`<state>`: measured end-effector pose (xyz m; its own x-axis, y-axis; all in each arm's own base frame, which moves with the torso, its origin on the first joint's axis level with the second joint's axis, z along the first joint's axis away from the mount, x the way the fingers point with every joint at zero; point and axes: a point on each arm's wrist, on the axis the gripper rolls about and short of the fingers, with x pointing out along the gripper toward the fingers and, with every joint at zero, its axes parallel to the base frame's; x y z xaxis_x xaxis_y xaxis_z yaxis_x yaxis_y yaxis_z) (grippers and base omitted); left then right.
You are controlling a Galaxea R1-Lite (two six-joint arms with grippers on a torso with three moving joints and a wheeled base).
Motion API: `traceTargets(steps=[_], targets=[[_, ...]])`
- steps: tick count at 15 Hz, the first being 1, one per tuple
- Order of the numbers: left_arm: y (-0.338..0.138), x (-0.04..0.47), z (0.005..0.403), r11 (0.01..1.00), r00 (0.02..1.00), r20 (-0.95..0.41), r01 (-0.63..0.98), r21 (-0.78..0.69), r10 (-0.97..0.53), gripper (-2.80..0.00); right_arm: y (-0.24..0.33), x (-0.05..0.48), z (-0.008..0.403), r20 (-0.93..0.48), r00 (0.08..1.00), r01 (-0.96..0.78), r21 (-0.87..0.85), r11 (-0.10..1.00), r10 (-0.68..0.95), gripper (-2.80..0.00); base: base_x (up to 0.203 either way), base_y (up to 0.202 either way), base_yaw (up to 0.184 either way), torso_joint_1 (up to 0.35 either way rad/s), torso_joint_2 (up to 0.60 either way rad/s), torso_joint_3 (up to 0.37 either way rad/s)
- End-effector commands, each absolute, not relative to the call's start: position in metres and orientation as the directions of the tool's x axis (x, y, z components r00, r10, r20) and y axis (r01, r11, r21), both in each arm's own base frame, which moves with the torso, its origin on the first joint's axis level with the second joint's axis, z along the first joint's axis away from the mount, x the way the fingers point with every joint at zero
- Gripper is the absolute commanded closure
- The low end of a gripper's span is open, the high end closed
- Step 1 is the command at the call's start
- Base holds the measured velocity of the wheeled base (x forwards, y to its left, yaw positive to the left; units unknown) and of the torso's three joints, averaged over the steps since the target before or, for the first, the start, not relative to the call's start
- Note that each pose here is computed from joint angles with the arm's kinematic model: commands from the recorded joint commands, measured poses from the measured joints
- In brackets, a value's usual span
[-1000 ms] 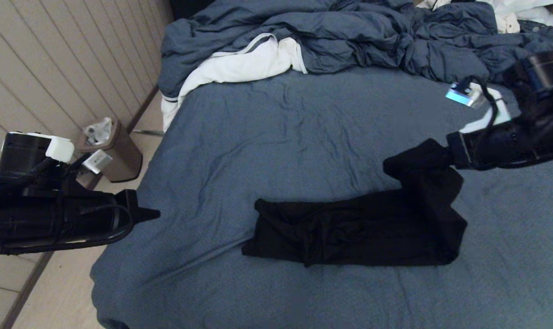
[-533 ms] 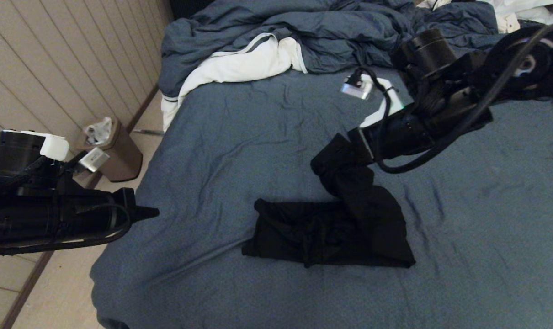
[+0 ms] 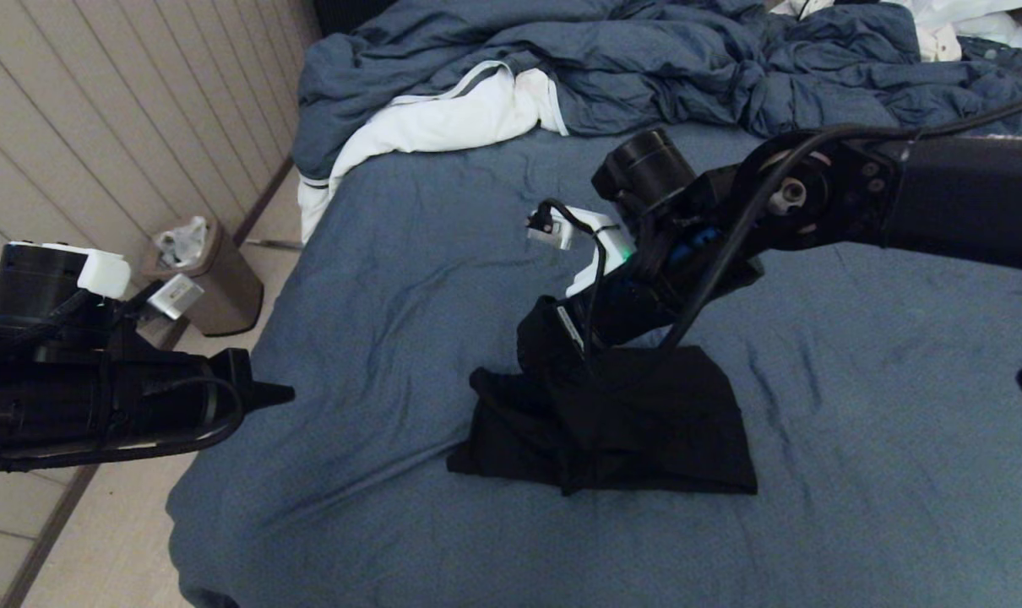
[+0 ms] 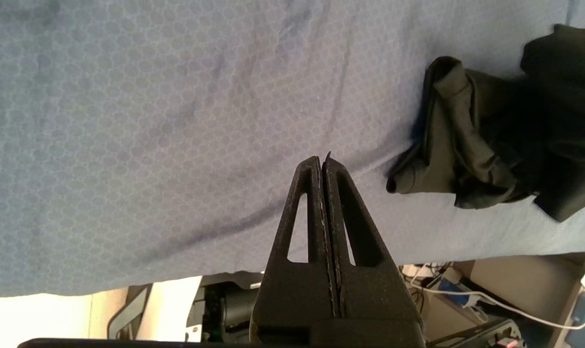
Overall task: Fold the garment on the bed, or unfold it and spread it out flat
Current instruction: Fold the black T-shirt
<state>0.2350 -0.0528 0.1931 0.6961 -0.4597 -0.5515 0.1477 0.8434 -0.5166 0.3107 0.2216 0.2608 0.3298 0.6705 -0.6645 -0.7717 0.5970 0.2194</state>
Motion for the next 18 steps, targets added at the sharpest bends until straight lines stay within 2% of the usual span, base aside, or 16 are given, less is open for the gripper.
traceTargets(steps=[1, 9, 13, 14, 16, 17, 18], targets=[[-0.053, 0.236, 0.191, 0.842, 0.692, -0.556, 0.143, -0.519, -0.46, 0.0, 0.231, 0.311, 0.253, -0.678, 0.315, -0.778, 0.217, 0.59, 0.664, -2.8, 0.0, 0.0, 0.0, 0.0, 0.0, 0.0], [-0.054, 0.238, 0.189, 0.843, 0.685, -0.564, 0.14, -0.52, -0.461, 0.0, 0.227, 0.305, 0.267, -0.644, 0.35, -0.787, 0.191, 0.586, 0.68, -2.8, 0.0, 0.0, 0.0, 0.0, 0.0, 0.0], [-0.054, 0.237, 0.191, 0.839, 0.688, -0.556, 0.145, -0.525, -0.466, 0.0, 0.195, 0.312, 0.277, -0.643, 0.418, -0.722, 0.193, 0.664, 0.642, -2.8, 0.0, 0.0, 0.0, 0.0, 0.0, 0.0], [-0.056, 0.237, 0.195, 0.835, 0.692, -0.546, 0.151, -0.529, -0.471, 0.0, 0.186, 0.311, 0.281, -0.639, 0.445, -0.7, 0.188, 0.689, 0.627, 0.0, 0.0, 0.0, 0.0, 0.0, 0.0, 0.0], [-0.063, 0.239, 0.21, 0.816, 0.706, -0.506, 0.179, -0.549, -0.495, 0.0, 0.172, 0.305, 0.29, -0.626, 0.473, -0.683, 0.183, 0.707, 0.619, 0.0, 0.0, 0.0, 0.0, 0.0, 0.0, 0.0], [-0.071, 0.24, 0.221, 0.802, 0.706, -0.483, 0.204, -0.561, -0.518, 0.0, 0.16, 0.305, 0.29, -0.63, 0.488, -0.66, 0.187, 0.727, 0.605, -2.8, 0.0, 0.0, 0.0, 0.0, 0.0, 0.0], [-0.082, 0.24, 0.233, 0.786, 0.697, -0.464, 0.236, -0.572, -0.546, 0.0, 0.15, 0.303, 0.287, -0.643, 0.485, -0.641, 0.199, 0.741, 0.593, -2.8, 0.0, 0.0, 0.0, 0.0, 0.0, 0.0]])
